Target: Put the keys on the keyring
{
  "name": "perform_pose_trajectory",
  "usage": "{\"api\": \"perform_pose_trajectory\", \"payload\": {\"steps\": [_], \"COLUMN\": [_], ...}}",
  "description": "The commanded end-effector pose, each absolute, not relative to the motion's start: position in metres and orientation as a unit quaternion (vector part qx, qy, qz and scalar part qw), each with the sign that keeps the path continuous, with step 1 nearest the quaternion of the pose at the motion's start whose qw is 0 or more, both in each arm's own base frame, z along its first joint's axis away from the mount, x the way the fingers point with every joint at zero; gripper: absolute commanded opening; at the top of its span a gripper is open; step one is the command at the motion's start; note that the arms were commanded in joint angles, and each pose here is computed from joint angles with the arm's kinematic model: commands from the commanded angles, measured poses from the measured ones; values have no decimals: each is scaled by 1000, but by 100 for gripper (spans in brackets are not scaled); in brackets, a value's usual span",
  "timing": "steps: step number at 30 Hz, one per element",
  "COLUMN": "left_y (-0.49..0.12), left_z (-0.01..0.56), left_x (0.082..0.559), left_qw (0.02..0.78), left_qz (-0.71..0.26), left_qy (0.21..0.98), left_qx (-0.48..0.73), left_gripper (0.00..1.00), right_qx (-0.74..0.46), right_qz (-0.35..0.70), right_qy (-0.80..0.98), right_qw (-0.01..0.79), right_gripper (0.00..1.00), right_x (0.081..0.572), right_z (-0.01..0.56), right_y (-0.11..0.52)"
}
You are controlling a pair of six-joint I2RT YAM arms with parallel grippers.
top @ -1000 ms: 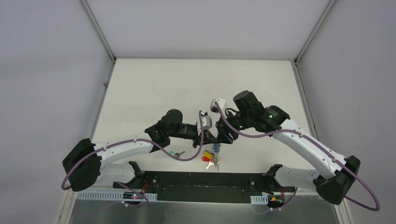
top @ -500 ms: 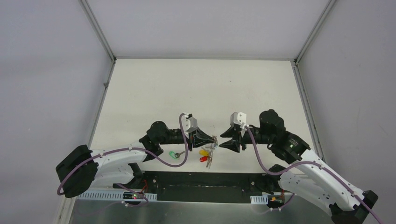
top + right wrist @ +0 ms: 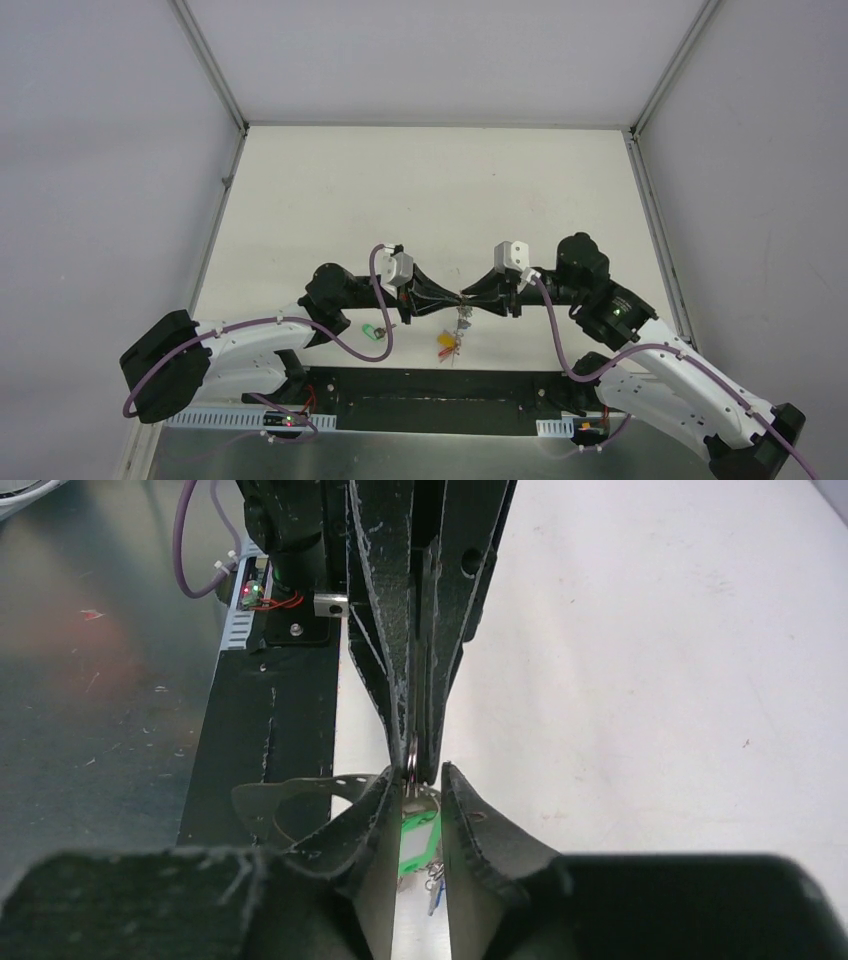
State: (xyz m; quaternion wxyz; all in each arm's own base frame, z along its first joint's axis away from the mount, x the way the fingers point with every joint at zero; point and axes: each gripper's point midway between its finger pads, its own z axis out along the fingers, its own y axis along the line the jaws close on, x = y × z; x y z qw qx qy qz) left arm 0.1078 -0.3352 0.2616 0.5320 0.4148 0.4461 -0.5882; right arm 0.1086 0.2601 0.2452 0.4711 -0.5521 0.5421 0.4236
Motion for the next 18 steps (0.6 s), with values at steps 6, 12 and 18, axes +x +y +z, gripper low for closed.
{"api": "perform_pose_trajectory", "payload": {"steps": [6, 12, 18], "left_y": [-333, -333, -330], "left_z": [291, 285, 266], "left_x": [98, 101, 106], "left_qw": [554, 551, 530], "left_qz": [-605, -599, -558], "left_qy": [393, 409, 464], "left_qx": [416, 413, 439], "left_gripper": [0, 1, 38], "right_qx": [-558, -552, -556], "right_qz": [441, 432, 405], "right_qy": [514, 535, 586], "right_qw": [480, 471, 428], "right_gripper": [4, 0, 0], "right_x": [108, 111, 114], "right_z": [258, 258, 247], "right_y": [269, 266, 257]}}
